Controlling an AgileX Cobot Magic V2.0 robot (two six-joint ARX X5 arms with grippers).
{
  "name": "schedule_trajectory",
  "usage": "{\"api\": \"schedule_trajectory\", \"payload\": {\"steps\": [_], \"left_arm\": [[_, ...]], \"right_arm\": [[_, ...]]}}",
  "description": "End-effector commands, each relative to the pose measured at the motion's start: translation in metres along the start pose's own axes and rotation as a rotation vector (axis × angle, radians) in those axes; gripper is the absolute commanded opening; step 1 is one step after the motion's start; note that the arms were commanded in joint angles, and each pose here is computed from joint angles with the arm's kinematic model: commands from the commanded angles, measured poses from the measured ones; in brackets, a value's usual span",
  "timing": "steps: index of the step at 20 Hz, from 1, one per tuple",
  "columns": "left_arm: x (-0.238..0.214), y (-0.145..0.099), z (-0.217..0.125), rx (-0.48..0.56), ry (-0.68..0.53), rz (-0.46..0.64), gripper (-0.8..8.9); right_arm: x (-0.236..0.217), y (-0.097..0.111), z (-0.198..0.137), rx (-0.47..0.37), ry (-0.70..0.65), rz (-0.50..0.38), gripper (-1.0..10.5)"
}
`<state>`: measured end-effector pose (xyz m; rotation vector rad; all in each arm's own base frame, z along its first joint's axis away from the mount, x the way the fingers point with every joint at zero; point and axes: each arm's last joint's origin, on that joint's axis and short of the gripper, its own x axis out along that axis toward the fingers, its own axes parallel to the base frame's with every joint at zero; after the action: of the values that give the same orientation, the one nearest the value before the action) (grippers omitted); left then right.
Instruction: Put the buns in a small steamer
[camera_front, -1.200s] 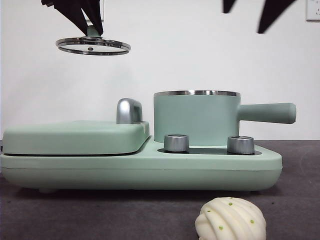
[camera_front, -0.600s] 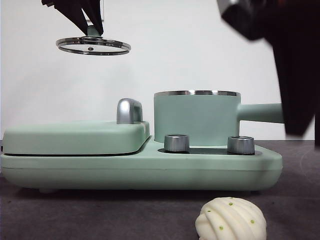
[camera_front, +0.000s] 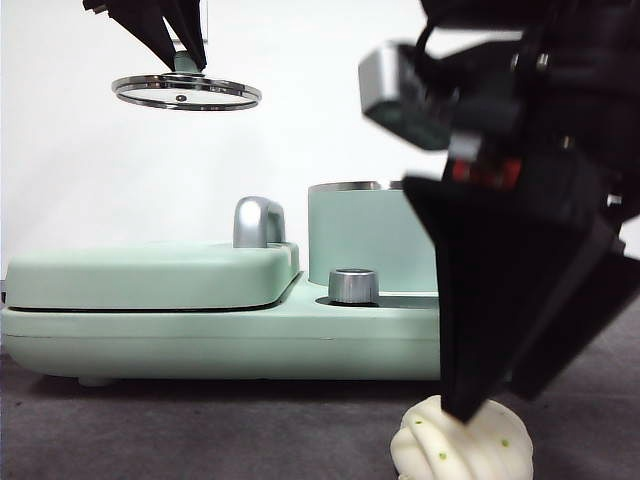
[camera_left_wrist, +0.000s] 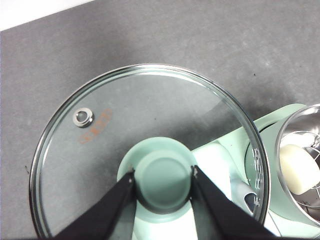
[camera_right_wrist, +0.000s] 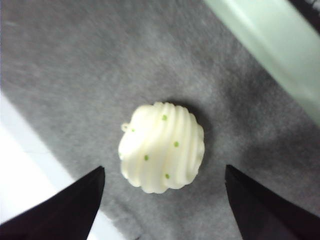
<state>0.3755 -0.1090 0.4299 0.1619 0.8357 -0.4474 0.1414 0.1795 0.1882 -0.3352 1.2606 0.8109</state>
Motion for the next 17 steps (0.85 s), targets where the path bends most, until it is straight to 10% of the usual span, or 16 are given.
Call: {"api": "schedule_trajectory", "payload": {"steps": [1, 8, 17], "left_arm": [[-0.01, -0.002, 0.006, 0.011, -0.058, 0.003, 0.2], [-0.01, -0.002, 0.006, 0.01, -0.057, 0.003, 0.2], [-0.01, -0.002, 0.006, 0.011, -0.057, 0.003, 0.21]], "right_arm": [[0.01, 0.002, 0.004, 0.001, 0.015, 0.001, 3.8], [0.022, 0.001, 0.006, 0.003, 0.04, -0.008, 1.5], [-0.049, 0.011, 0.05, 0.081, 0.05, -0.031, 1.4]]}}
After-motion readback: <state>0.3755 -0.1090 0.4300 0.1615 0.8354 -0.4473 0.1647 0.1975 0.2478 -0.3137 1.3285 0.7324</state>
